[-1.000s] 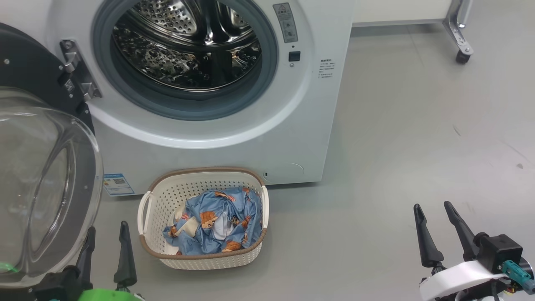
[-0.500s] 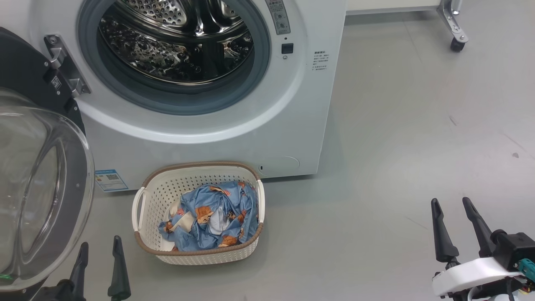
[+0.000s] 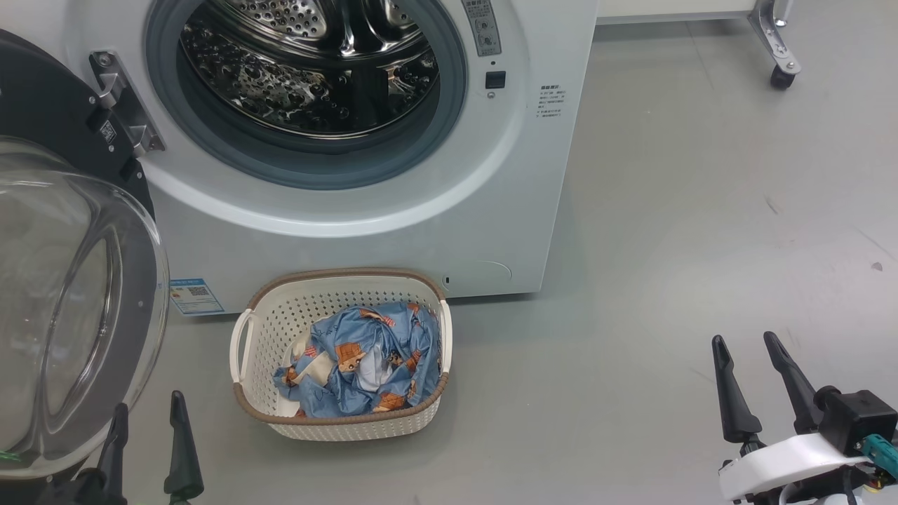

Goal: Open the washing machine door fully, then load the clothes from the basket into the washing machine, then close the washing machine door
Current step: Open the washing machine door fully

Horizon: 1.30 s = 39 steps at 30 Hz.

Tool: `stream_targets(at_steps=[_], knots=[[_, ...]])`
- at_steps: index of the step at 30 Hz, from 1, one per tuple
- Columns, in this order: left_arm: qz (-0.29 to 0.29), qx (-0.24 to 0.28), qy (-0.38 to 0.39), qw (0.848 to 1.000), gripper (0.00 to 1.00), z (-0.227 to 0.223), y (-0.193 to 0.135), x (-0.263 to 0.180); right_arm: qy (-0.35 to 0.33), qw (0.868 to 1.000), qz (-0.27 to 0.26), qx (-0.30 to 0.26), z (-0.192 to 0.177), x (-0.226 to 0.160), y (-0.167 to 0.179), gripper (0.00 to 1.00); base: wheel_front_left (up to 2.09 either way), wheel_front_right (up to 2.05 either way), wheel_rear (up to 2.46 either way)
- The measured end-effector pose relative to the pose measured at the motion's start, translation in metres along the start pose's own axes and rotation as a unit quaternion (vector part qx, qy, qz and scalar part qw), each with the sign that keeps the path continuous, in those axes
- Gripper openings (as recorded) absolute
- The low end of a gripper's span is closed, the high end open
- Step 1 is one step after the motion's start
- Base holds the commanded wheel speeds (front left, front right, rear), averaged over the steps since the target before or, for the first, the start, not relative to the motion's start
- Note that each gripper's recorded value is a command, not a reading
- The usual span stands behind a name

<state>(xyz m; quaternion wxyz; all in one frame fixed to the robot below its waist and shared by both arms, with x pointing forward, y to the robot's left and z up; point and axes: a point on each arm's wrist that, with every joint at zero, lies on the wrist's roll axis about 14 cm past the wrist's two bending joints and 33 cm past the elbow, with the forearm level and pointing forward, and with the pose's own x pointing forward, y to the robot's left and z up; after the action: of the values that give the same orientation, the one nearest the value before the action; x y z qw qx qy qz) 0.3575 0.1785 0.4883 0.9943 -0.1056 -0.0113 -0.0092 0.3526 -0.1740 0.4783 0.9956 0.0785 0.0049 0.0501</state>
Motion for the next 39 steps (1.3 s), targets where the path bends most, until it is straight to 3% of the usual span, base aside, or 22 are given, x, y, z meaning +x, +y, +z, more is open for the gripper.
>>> stream_targets(at_steps=[39], knots=[[-0.007,0.009,-0.002,1.000,1.00,0.0011,-0.0038,-0.0055,-0.008,1.000,0.000,0.000,0.0050,-0.0030,0.0010,1.00,0.00,0.00,0.00]])
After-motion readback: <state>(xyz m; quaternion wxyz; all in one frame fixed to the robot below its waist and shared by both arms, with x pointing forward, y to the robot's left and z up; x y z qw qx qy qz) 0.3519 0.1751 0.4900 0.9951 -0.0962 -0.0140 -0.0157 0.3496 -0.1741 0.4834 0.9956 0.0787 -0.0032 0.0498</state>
